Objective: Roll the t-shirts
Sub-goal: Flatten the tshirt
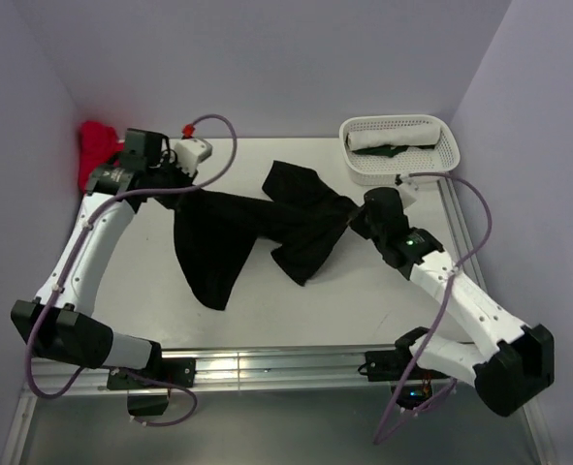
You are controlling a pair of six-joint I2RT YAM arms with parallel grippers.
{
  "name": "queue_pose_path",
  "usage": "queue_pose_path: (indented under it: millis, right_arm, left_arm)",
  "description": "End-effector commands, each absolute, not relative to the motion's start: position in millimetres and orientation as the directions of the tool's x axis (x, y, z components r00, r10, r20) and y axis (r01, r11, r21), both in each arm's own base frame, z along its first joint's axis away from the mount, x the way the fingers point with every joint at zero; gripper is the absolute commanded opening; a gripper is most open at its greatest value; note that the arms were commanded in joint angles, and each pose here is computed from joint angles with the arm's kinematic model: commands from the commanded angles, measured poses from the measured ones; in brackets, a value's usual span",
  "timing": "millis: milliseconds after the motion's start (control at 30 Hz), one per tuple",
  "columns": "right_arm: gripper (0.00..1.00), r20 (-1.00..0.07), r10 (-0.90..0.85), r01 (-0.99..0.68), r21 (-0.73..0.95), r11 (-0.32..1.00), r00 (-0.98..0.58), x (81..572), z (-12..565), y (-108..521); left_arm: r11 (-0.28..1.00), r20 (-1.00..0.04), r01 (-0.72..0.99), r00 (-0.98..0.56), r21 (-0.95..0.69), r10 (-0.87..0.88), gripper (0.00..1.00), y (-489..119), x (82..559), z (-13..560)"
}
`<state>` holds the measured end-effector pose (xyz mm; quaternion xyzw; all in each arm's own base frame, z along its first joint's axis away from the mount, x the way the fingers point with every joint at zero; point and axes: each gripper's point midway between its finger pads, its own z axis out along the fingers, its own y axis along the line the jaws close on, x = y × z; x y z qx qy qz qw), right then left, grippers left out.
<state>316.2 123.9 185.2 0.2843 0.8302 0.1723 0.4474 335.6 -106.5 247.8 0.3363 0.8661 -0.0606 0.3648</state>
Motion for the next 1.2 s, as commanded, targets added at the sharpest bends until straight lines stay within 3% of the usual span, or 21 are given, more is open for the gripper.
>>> queue_pose_path:
  millis: [0,133,267,567,733,867,933,1167]
  right_arm:
    - [0.0,-0.697,0.64,0.279,0.576,0.769,-0.324,310,250,100]
    - [0.0,-0.725,0.645,0.234,0.602,0.764,-0.242,292,304,84]
    - [0.0,-0.744,0.644,0.167,0.622,0.765,-0.178,275,355,74]
    - [0.0,-0.752,0.645,0.065,0.643,0.763,-0.134,244,404,67]
    - [0.0,-0.77,0.626,0.045,0.626,0.779,-0.128,252,421,71]
    - [0.0,-0.804,0.557,0.043,0.561,0.826,-0.206,308,419,98]
    - [0.0,-0.808,0.551,-0.03,0.569,0.822,-0.209,332,436,115]
    - [0.0,-0.848,0.502,-0.186,0.528,0.829,-0.172,460,453,155]
  left_arm:
    - [0.772,-0.721,0.624,-0.48,0.12,0.5,0.0,-84,336,276]
    - [0.846,-0.77,0.525,-0.498,0.098,0.399,0.0,-31,349,301]
    - [0.844,-0.795,0.534,-0.492,0.047,0.355,0.0,-19,337,311]
    - [0.843,-0.823,0.532,-0.44,0.083,0.358,0.0,-6,323,331]
    - [0.855,-0.853,0.509,-0.401,0.095,0.334,0.0,-2,331,346]
    - [0.84,-0.858,0.54,-0.45,-0.04,0.248,0.0,-10,366,339]
    - [0.824,-0.888,0.564,-0.403,-0.049,0.223,0.0,-12,390,351]
    - [0.889,-0.935,0.417,-0.352,-0.189,-0.033,0.0,18,532,348]
